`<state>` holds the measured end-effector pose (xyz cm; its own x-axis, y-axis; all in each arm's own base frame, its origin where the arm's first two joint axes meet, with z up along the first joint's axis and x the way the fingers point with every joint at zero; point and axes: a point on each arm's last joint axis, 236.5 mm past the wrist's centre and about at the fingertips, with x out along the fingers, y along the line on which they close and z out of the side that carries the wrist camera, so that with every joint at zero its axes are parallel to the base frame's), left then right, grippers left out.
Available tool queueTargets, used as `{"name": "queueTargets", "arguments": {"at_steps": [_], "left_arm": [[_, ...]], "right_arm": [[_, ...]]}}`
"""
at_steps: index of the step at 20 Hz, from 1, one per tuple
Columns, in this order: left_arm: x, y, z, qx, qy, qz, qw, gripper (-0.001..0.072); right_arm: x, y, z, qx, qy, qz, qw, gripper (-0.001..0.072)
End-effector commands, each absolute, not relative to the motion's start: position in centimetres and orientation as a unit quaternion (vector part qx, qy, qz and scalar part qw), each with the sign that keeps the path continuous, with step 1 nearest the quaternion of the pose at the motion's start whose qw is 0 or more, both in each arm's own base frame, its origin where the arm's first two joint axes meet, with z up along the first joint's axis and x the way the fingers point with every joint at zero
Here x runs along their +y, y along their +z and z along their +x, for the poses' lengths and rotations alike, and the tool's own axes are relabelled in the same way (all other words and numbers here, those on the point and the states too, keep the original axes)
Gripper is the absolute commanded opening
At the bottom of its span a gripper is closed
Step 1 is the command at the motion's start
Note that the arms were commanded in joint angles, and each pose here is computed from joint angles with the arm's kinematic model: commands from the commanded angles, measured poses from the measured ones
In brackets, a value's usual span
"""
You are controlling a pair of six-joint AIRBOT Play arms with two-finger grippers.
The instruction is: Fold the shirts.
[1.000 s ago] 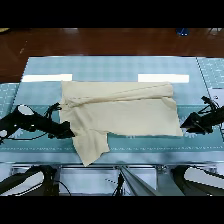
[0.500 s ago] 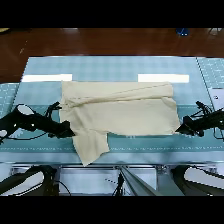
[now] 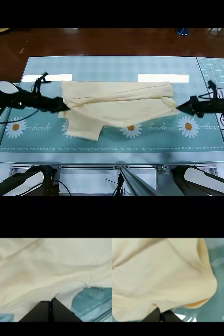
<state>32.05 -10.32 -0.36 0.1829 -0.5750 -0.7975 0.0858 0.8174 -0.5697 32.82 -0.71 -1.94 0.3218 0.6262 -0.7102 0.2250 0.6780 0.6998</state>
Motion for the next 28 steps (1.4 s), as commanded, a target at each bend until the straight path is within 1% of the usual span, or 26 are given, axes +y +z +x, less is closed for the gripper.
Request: {"name": "queueTargets", "arguments": {"at_steps": [1,3,5,6,10,15,17,18,19,21,22,25,26,27,28], "left_arm": [[-9.0,6.0,38.4,0.501,-0.207,-0.183,0.82,0.0022],[-7.9,7.3,41.2,0.46,-0.181,-0.19,0.848,0.0022],[-7.0,7.1,43.4,0.442,-0.153,-0.209,0.859,0.0022],[-6.8,6.5,44.1,0.443,-0.146,-0.217,0.857,0.0022],[-7.8,2.6,46.1,0.477,-0.151,-0.269,0.823,0.0023],[-7.7,-1.1,48.6,0.504,-0.148,-0.276,0.805,0.0023],[-7.7,-2.2,49.3,0.512,-0.148,-0.278,0.799,0.0025],[-7.7,-2.9,49.4,0.517,-0.147,-0.28,0.795,0.0042],[-7.7,-3.6,49.2,0.525,-0.147,-0.281,0.79,0.0089],[-7.9,-4.6,48.4,0.545,-0.152,-0.285,0.774,0.028],[-7.8,-4.8,48.0,0.553,-0.154,-0.285,0.768,0.0339],[-6.8,-4.5,46.7,0.57,-0.16,-0.294,0.75,0.0339],[-6.5,-4.4,46.1,0.58,-0.164,-0.298,0.74,0.0339],[-6.3,-4.2,45.5,0.587,-0.169,-0.302,0.732,0.0339],[-6.1,-4.0,45.0,0.595,-0.174,-0.304,0.724,0.0339]], "right_arm": [[-0.2,4.0,38.9,0.482,0.148,0.357,0.787,0.0018],[-0.4,5.4,42.7,0.43,0.116,0.336,0.83,0.0018],[-2.3,6.3,46.0,0.37,0.06,0.335,0.864,0.0018],[-3.4,6.3,46.9,0.352,0.04,0.339,0.872,0.0018],[-3.5,2.8,47.7,0.375,0.029,0.344,0.86,0.0018],[-1.9,-0.7,49.7,0.382,0.021,0.315,0.869,0.0018],[-1.7,-1.9,49.9,0.391,0.019,0.275,0.878,0.0019],[-1.7,-2.5,49.7,0.399,0.02,0.249,0.882,0.0019],[-1.9,-3.0,49.3,0.408,0.021,0.223,0.885,0.0019],[-2.8,-3.7,48.7,0.424,0.013,0.194,0.884,0.0019],[-3.2,-4.0,48.3,0.432,0.007,0.188,0.882,0.0019],[-3.8,-5.3,46.7,0.471,0.012,0.15,0.869,0.002],[-3.9,-5.6,46.3,0.479,0.014,0.14,0.867,0.0121],[-3.9,-5.7,46.1,0.483,0.015,0.137,0.865,0.0363],[-3.8,-5.7,45.9,0.487,0.017,0.133,0.863,0.0501]]}}
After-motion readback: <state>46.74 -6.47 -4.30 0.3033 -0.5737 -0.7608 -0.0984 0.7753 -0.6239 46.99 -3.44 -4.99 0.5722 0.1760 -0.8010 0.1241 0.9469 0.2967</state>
